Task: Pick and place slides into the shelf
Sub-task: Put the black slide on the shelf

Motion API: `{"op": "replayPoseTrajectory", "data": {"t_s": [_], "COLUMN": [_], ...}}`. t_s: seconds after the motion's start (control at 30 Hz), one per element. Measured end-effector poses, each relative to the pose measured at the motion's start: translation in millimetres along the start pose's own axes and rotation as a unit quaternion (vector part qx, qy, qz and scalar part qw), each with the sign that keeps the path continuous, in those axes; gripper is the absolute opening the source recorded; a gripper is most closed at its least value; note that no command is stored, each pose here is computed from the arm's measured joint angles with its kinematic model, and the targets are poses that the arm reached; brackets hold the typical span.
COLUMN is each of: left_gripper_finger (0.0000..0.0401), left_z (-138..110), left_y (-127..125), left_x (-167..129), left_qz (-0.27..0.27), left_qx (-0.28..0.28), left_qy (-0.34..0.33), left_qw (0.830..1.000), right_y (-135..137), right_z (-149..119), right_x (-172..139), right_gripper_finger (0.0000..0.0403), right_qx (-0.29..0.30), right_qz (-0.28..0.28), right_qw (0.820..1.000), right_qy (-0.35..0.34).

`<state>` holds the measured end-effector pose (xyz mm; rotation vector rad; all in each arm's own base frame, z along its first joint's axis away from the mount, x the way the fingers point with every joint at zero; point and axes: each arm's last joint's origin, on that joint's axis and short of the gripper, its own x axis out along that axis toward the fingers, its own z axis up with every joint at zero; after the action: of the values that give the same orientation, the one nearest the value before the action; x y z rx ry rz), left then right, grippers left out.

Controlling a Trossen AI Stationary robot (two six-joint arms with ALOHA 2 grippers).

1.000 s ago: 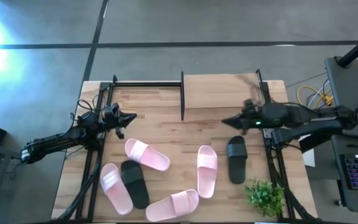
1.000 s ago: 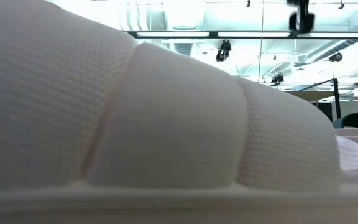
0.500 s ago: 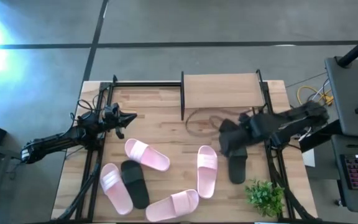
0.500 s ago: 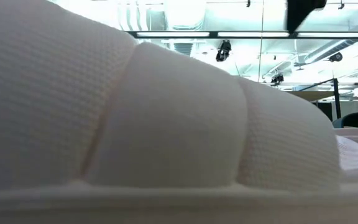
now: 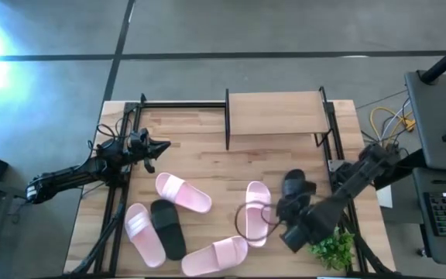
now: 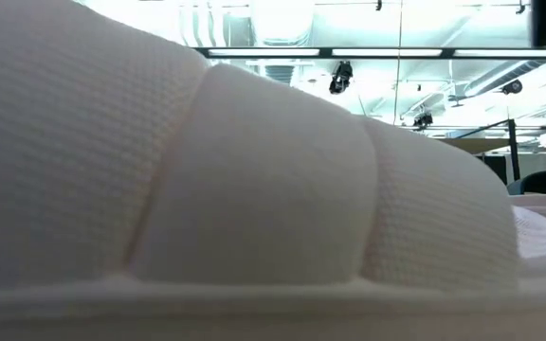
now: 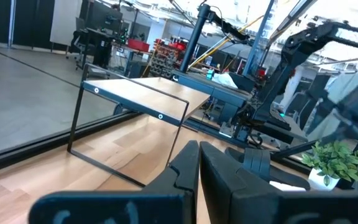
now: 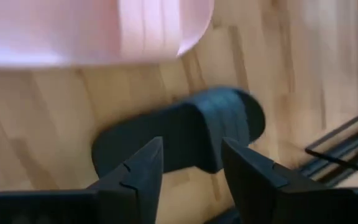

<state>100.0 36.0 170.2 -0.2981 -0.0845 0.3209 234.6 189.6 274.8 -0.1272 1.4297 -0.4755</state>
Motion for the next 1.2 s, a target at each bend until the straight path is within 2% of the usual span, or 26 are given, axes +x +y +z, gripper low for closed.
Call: {"op": "replayPoseTrajectory", "data": {"t_s": [0.1, 0.23, 0.33, 0.5, 0.7, 0.9, 1.1, 1.2], "left_gripper_finger": [0.0000, 0.0000, 0.0000, 0.0000, 0.0000, 0.0000, 0.0000, 0.0000], "left_z": [0.0, -0.1, -0.5, -0.4, -0.3, -0.3, -0.4, -0.3], "left_y": [0.0, 0.0, 0.2, 0.2, 0.1, 0.2, 0.2, 0.1], "left_x": [0.0, 0.1, 0.3, 0.4, 0.3, 0.4, 0.4, 0.3], "left_qz": [0.000, 0.000, 0.001, 0.001, 0.001, 0.001, 0.001, 0.001], "left_qx": [0.000, 0.000, 0.000, 0.000, 0.000, 0.000, 0.000, 0.000], "left_qy": [0.000, 0.001, 0.003, 0.002, 0.002, 0.002, 0.003, 0.002], "left_qw": [1.000, 1.000, 1.000, 1.000, 1.000, 1.000, 1.000, 1.000], "right_y": [2.9, -12.3, -23.7, -27.5, -27.2, -31.3, -24.8, -24.9], "right_z": [-8.6, -26.3, -36.0, -43.7, -47.8, -46.7, -49.2, -49.8], "right_x": [24.5, 52.5, 62.9, 75.9, 92.0, 100.1, 114.5, 118.1], "right_gripper_finger": [0.0178, 0.0187, 0.0188, 0.0188, 0.0188, 0.0188, 0.0188, 0.0188], "right_qx": [0.030, 0.079, 0.093, 0.036, -0.039, -0.028, -0.048, -0.051], "right_qz": [-0.041, -0.083, -0.067, -0.021, -0.040, -0.059, -0.027, -0.030], "right_qw": [0.998, 0.991, 0.991, 0.998, 0.998, 0.998, 0.998, 0.998], "right_qy": [0.030, 0.071, 0.071, 0.046, 0.023, 0.016, 0.006, -0.003]}}
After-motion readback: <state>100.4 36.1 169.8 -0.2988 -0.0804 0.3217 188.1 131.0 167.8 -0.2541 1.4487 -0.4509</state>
